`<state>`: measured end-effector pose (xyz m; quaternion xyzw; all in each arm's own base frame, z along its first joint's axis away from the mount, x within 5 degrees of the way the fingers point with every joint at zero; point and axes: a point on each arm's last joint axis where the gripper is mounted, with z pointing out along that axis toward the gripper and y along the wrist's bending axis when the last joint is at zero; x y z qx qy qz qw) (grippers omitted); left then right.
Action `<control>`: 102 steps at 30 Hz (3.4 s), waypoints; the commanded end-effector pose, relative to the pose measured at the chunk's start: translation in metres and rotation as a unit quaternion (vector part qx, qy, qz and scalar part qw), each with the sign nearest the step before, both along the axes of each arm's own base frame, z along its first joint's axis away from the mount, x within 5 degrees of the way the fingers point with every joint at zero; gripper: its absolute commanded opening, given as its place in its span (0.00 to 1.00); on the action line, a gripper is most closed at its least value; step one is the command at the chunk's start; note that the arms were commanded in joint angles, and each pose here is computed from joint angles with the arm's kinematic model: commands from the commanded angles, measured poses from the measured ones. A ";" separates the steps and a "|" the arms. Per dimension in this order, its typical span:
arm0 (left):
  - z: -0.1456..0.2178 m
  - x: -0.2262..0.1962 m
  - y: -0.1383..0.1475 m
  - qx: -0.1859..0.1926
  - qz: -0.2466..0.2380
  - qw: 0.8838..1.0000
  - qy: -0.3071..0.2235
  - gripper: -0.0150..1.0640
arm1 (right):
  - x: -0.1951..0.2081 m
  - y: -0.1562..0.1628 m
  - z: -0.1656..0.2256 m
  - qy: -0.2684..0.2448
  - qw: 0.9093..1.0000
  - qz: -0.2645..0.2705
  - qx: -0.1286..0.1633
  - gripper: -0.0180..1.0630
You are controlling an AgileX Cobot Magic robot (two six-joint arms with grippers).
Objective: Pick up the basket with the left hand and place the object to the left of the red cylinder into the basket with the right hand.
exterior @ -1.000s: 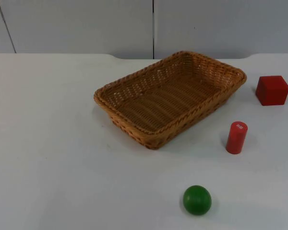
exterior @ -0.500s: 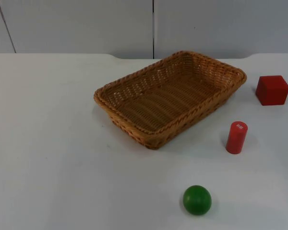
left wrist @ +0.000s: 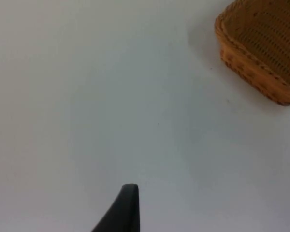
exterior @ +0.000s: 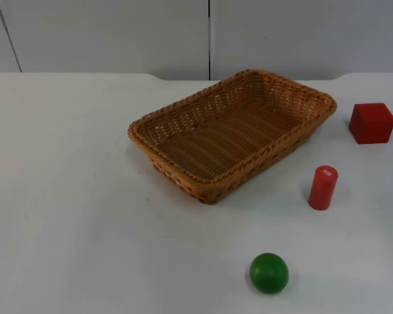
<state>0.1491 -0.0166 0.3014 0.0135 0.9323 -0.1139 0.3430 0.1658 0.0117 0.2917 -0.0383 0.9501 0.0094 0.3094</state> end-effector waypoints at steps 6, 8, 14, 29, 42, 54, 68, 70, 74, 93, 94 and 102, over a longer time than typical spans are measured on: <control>-0.003 0.081 -0.012 -0.020 -0.090 0.995 0.025 0.99 | 0.002 -0.001 0.002 -0.011 1.000 -0.003 -0.001 0.99; -0.008 0.114 -0.020 -0.019 -0.119 0.992 0.035 0.99 | 0.002 -0.001 0.002 -0.011 1.000 -0.003 -0.001 0.99; -0.039 0.197 -0.057 0.013 -0.198 0.977 0.082 0.99 | 0.002 -0.001 0.003 -0.014 1.000 -0.003 0.000 0.99; -0.131 0.326 -0.152 0.071 -0.324 0.936 0.120 0.99 | 0.002 -0.001 0.003 -0.012 1.000 -0.003 0.003 0.99; -0.207 0.351 -0.165 0.111 -0.331 0.927 0.138 0.68 | 0.002 -0.001 0.002 -0.015 1.000 -0.003 0.000 0.99; -0.207 0.354 -0.164 0.118 -0.318 0.932 0.124 0.01 | 0.003 -0.001 0.002 -0.020 1.000 -0.002 -0.001 0.99; -0.103 0.337 -0.133 0.098 -0.219 0.955 0.175 0.01 | 0.005 -0.002 0.004 -0.033 0.999 0.008 -0.017 0.99; -0.094 0.332 -0.133 0.092 -0.222 0.953 0.185 0.01 | 0.005 -0.002 0.004 -0.033 0.999 0.008 -0.017 0.99; -0.061 0.321 -0.120 0.058 -0.189 0.965 0.174 0.01 | 0.004 -0.003 0.003 -0.027 0.999 0.008 -0.017 0.99; -0.060 0.141 0.011 -0.079 0.033 0.981 0.172 0.01 | 0.002 0.001 0.001 -0.012 1.000 0.006 0.005 0.99; -0.063 0.126 0.016 -0.085 0.043 0.981 0.171 0.01 | 0.002 0.001 0.001 -0.012 1.000 0.006 0.007 0.99; -0.085 0.058 0.026 -0.087 0.078 0.978 0.174 0.01 | 0.000 0.009 0.001 -0.008 0.999 0.034 0.006 0.99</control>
